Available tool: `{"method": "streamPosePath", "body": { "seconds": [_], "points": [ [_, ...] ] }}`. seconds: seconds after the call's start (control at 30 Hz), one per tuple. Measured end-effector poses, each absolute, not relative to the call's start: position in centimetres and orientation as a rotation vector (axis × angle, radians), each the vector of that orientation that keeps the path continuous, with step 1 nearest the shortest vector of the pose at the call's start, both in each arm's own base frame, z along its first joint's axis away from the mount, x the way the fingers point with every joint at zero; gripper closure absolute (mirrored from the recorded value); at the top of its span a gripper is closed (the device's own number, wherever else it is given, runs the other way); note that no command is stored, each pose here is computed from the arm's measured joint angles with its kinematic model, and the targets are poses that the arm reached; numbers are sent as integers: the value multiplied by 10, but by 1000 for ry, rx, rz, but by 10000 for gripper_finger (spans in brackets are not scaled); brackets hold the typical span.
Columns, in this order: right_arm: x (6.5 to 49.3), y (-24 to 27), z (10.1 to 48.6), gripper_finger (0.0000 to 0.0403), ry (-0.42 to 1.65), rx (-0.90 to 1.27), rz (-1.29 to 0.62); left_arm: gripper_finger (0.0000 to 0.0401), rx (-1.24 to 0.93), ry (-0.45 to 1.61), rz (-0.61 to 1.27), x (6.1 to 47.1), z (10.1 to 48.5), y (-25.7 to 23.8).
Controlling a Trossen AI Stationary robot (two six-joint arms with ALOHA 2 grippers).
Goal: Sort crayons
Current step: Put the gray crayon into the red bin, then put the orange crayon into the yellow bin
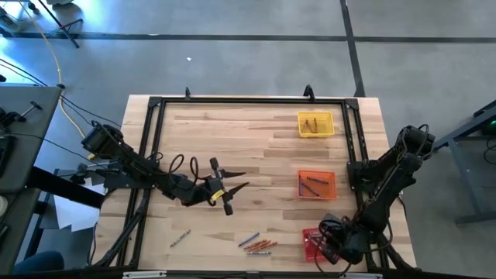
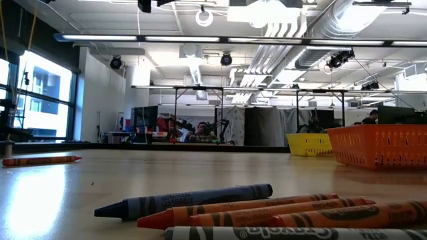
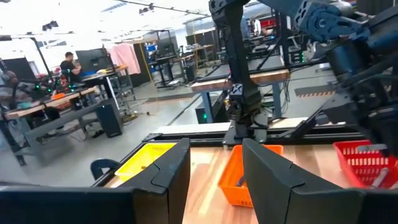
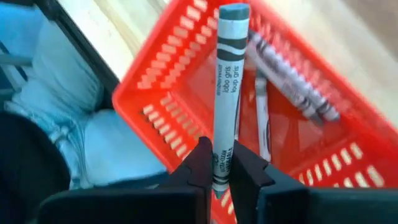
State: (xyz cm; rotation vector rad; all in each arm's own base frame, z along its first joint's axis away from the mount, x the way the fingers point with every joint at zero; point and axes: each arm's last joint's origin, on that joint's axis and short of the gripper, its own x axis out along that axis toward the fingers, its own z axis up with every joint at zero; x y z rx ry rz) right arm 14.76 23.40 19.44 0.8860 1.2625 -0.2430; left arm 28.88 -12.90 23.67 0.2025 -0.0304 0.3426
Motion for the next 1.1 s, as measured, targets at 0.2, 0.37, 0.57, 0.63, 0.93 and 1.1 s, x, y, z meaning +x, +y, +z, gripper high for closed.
{"method": "streamPosePath", "body": {
  "seconds": [0.2,0.37,0.57,0.63,0.93,1.1],
  "points": [
    [150,233,195,333,1173,879,-267,270,175,-37,325,287,237,-134],
    [150,234,196,314,1178,895,-250,270,153,-41,308,284,237,-139],
    [154,240,199,310,1158,916,-166,270,192,-15,375,281,236,-142],
    [158,242,202,309,1107,888,-100,270,223,31,475,278,232,-141],
    [189,227,208,309,924,692,-15,270,151,157,650,273,208,-136],
    [208,209,208,309,889,581,-22,270,60,245,552,274,204,-120]
  ]
}}
